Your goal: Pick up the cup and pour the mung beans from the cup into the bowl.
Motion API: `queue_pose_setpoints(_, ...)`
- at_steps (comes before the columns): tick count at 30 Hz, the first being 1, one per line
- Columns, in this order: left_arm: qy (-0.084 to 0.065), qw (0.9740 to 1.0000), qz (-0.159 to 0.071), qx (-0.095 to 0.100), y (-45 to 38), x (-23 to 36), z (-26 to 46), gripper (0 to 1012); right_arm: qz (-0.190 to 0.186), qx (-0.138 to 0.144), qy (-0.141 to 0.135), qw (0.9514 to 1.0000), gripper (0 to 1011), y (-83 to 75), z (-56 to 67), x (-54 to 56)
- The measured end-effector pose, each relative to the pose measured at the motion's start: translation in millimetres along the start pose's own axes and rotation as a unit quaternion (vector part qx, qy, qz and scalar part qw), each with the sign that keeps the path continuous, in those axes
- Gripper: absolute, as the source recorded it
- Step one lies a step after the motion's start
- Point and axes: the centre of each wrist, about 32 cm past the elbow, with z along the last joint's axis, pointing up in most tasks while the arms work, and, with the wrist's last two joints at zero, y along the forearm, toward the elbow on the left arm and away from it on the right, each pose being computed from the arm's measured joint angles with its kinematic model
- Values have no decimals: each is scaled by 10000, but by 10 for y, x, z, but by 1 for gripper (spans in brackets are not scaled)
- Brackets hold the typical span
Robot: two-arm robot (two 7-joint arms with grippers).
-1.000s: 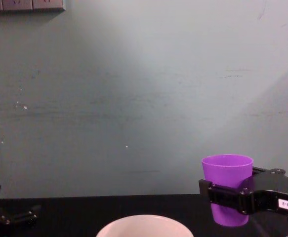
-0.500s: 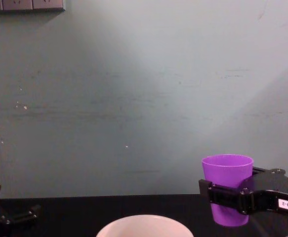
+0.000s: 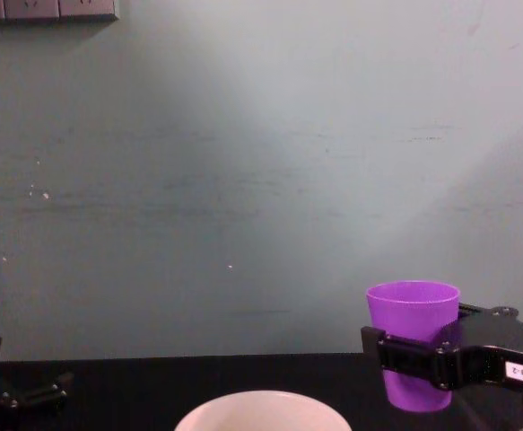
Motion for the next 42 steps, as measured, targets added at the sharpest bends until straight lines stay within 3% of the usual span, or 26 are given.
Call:
queue_pose_setpoints(23,0,10000,0,0,0,0,0,1000,1,-8,-26,10000,726,1,0,-2)
queue_pose_setpoints(33,0,10000,0,0,0,0,0,1000,40,-106,-794,9968,726,54,101,-88)
queue_pose_setpoints(42,0,10000,0,0,0,0,0,1000,20,-278,-1772,9838,726,130,199,-177)
